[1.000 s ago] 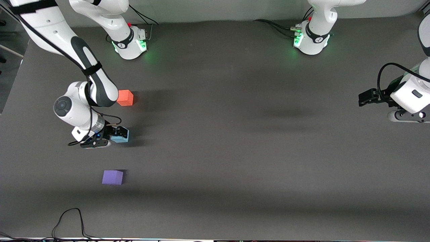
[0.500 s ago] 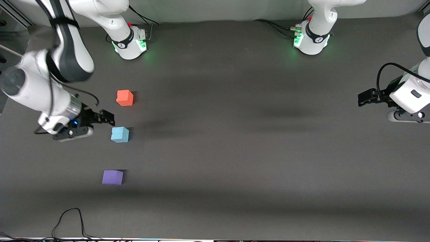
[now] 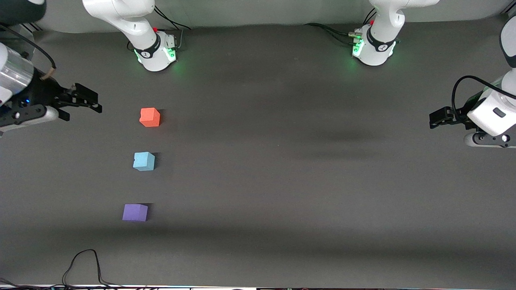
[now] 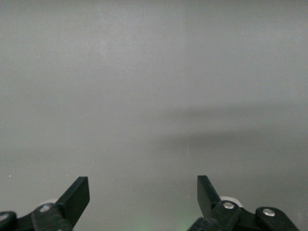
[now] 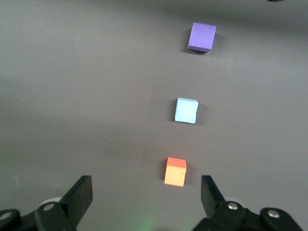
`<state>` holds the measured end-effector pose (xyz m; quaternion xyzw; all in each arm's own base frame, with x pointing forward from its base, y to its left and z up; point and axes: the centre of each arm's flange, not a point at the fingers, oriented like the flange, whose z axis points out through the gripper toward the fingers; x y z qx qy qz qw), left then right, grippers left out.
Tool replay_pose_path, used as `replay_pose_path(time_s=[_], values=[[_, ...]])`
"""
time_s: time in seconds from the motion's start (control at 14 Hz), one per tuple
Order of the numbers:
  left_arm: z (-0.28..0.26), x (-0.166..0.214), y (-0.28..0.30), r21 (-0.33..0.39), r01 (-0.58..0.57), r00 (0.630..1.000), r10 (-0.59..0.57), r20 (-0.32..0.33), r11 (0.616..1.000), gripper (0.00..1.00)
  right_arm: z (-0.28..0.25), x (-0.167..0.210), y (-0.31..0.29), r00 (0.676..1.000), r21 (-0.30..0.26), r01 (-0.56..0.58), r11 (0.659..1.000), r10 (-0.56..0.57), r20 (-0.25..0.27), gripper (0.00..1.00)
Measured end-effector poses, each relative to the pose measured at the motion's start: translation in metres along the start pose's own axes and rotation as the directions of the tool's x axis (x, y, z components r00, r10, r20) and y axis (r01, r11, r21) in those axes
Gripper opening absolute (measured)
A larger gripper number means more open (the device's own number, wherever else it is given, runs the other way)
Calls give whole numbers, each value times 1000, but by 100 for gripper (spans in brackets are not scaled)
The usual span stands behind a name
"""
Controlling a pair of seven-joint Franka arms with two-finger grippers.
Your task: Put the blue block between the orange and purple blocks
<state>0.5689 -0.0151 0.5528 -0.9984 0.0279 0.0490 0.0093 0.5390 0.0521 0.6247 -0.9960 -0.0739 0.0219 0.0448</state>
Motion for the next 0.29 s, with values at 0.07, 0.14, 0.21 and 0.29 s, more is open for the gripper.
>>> replay_pose_path(time_s=[0.07,0.14,0.21,0.29], values=[[0,0,0,0,-1,1000,1,0,1000,100,-1,0,2,1000,1,-12,1000,12,0,100],[0,0,1,0,-2,1000,2,0,1000,100,-2,0,3,1000,2,-19,1000,19,0,100],[0,0,1,0,-2,1000,2,0,1000,100,-2,0,4,1000,2,-21,1000,21,1,100],[0,0,1,0,-2,1000,2,0,1000,100,-3,-1,5,1000,2,-22,1000,22,3,100]])
